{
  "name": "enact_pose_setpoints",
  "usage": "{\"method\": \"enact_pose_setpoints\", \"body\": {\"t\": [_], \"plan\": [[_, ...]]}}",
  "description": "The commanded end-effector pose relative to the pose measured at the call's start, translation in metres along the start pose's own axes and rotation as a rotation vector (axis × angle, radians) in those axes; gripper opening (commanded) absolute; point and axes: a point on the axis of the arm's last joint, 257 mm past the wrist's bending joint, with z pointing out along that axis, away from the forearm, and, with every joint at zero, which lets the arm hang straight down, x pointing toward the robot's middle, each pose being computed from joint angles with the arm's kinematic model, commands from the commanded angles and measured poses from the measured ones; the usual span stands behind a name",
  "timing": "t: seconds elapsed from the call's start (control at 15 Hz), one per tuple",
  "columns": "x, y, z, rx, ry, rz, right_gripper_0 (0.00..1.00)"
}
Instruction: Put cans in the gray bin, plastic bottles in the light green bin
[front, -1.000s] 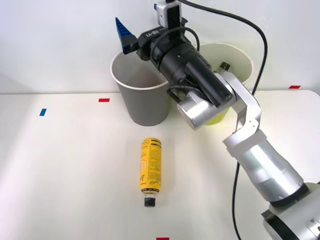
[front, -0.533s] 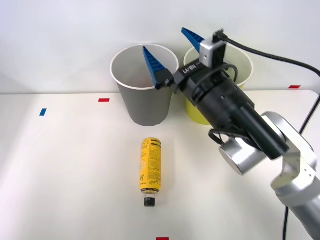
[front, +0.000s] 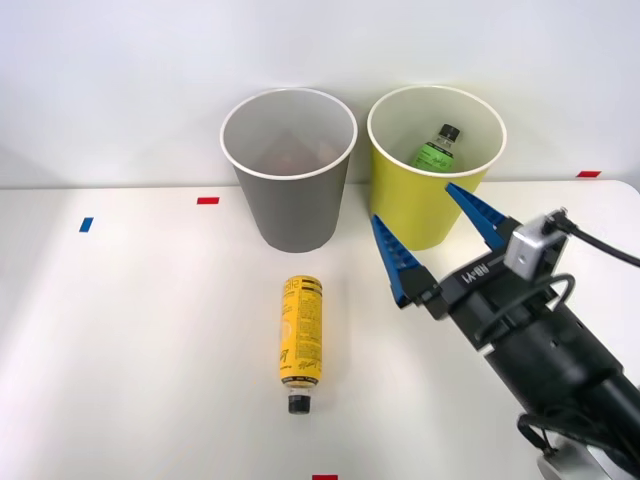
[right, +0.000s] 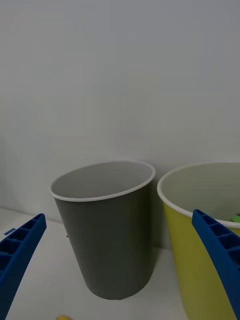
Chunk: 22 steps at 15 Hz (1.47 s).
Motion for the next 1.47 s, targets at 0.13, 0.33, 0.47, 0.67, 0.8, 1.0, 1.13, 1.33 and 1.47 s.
{"method": "enact_pose_setpoints", "body": {"t": [0.13,0.33,0.47,0.67,0.8,1.0,1.13,1.33,1.47], "plan": [[0.013,-0.033,-0.064,0.153,-0.006,0.057,1.00],[0.030,-0.056,-0.100,0.270,0.043,0.091,1.00],[0.043,-0.068,-0.125,0.359,0.077,0.117,1.00],[0.062,-0.073,-0.151,0.455,0.124,0.154,1.00],[0.072,-0.075,-0.156,0.491,0.152,0.170,1.00],[0.080,-0.086,-0.154,0.538,0.159,0.179,1.00],[0.089,-0.094,-0.148,0.527,0.111,0.124,1.00],[0.103,-0.099,-0.151,0.525,0.077,0.056,1.00],[0.109,-0.090,-0.164,0.522,0.078,0.071,1.00]]}}
